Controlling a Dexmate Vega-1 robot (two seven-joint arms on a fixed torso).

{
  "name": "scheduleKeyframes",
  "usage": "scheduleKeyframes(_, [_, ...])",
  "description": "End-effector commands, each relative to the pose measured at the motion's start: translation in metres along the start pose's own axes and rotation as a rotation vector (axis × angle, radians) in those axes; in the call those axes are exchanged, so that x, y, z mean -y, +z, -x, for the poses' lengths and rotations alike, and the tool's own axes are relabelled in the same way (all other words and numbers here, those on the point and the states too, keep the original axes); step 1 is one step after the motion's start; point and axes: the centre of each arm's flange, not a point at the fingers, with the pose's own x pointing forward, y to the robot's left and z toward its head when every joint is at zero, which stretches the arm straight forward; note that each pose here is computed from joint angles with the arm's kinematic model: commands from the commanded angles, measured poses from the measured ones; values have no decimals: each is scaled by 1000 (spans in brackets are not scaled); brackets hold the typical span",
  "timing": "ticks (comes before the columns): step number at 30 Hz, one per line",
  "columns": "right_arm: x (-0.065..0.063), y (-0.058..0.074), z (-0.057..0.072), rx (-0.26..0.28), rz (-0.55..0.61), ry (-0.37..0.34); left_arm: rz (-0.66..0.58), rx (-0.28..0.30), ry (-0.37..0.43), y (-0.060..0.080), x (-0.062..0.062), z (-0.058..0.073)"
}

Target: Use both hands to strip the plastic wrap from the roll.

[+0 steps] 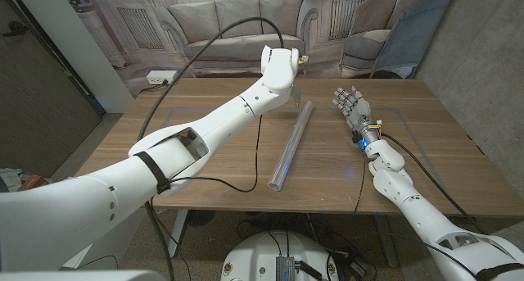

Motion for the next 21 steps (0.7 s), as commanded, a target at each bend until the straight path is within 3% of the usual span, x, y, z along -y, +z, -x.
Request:
scheduleKeyframes(1, [4, -3, 2, 4, -16, -6, -109, -34, -70, 24, 7, -11])
scheduleKeyframes(6, [5, -5, 2, 4, -20, -6, -151, -47, -90, 34, 11, -14])
scheduleKeyframes(16, [10, -8, 3, 4, -31, -12, -257, -124, -18, 48, 21, -19])
scheduleKeyframes(21, [12, -9, 4, 5, -35, -14, -270, -129, -46, 51, 27, -26])
